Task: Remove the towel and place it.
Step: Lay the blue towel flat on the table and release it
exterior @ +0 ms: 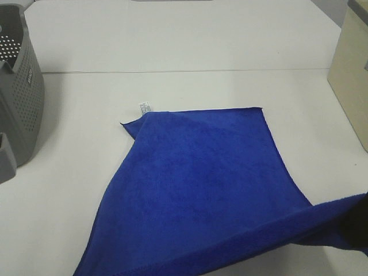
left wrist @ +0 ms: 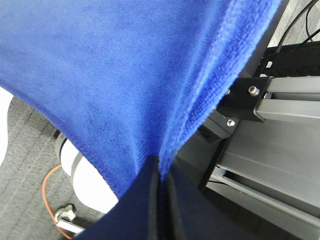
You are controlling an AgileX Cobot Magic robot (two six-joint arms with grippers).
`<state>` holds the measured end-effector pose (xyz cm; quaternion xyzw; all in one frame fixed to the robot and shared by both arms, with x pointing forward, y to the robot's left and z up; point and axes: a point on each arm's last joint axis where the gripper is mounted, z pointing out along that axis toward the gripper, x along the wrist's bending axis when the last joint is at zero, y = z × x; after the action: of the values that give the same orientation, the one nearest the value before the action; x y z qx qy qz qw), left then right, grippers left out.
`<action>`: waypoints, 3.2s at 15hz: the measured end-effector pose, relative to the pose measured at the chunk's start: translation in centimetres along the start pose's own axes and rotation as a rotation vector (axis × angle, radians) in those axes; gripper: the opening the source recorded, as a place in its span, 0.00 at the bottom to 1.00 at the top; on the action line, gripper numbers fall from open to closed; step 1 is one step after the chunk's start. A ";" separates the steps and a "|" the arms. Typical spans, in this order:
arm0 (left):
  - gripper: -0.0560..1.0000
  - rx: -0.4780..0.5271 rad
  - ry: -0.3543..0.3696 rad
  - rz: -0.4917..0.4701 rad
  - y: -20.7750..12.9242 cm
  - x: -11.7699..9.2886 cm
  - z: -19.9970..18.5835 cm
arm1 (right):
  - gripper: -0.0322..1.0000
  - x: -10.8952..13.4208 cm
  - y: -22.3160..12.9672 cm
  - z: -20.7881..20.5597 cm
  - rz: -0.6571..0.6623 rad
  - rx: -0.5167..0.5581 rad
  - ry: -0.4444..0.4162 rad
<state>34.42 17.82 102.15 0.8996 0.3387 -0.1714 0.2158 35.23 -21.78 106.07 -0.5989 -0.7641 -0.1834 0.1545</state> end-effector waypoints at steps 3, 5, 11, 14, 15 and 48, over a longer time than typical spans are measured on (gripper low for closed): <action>0.05 0.004 -0.018 -0.063 -0.1 -0.1 0.0 | 0.09 0.0 0.0 0.0 0.000 -0.001 0.002; 0.05 0.000 -0.012 -0.067 0.0 -0.1 0.0 | 0.14 -0.1 0.0 0.0 -0.001 -0.001 -0.006; 0.36 -0.018 0.003 -0.069 0.1 0.1 0.2 | 0.41 0.1 0.0 0.0 0.005 -0.004 0.016; 0.51 -0.042 -0.033 -0.089 0.3 -0.2 0.2 | 0.59 0.1 0.0 0.0 0.009 -0.003 0.016; 0.56 -0.051 -0.045 -0.098 0.4 -0.3 0.1 | 0.70 0.1 0.0 0.0 0.024 -0.003 0.016; 0.66 -0.347 0.383 -0.573 16.6 21.0 -4.3 | 0.62 -12.0 21.9 -2.9 0.126 -0.264 -0.055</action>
<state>61.45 19.98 100.76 0.7344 0.6344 0.0064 0.2413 59.42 -28.75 105.25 -0.6656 -0.6981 -0.2558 0.0645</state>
